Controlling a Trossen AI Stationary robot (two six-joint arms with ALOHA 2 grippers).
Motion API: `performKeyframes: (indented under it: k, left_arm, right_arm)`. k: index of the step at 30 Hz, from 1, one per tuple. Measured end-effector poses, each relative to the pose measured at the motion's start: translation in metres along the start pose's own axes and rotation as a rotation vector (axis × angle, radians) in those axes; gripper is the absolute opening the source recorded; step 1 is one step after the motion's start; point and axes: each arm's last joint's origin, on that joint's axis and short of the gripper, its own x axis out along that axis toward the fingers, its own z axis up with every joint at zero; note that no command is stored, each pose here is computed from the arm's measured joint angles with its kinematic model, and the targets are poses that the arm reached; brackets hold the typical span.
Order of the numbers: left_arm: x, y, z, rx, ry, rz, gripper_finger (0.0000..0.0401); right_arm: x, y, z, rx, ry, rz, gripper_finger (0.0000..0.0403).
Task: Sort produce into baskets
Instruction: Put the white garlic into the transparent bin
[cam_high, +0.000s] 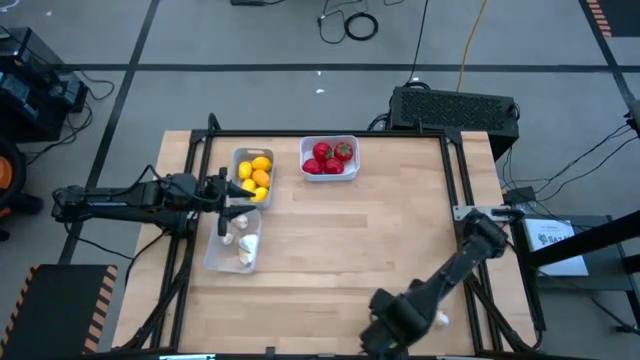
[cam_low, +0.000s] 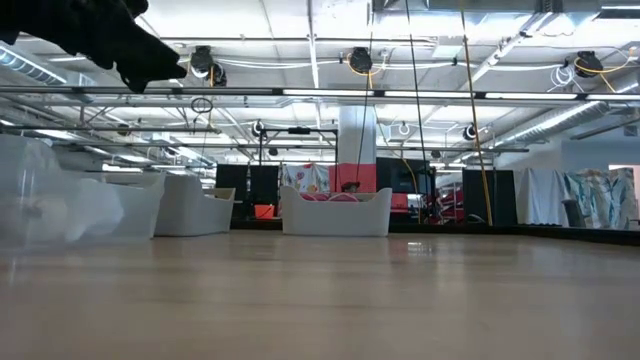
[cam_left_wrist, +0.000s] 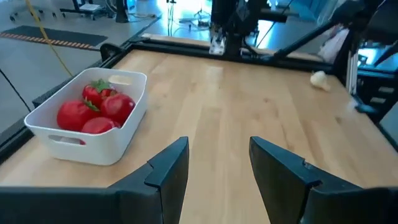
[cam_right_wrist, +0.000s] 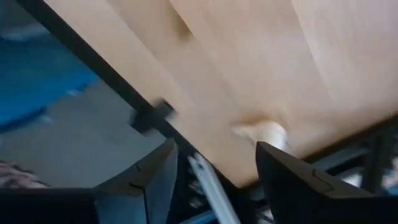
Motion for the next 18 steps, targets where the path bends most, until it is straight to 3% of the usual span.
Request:
performKeyframes:
  k: [6, 12, 18]
  left_arm:
    - [0.013, -0.007, -0.013, -0.069, -0.031, -0.063, 0.0176]
    - [0.022, -0.022, -0.02, -0.152, -0.103, -0.18, 0.0176]
    - [0.027, -0.042, -0.019, -0.15, -0.192, -0.306, 0.0176]
  right_arm:
    - [0.03, -0.015, -0.022, -0.206, 0.034, -0.129, 0.0214]
    - [0.05, -0.019, -0.03, -0.605, 0.083, -0.192, 0.0215]
    - [0.059, -0.02, -0.034, -0.952, 0.12, -0.2, 0.0215]
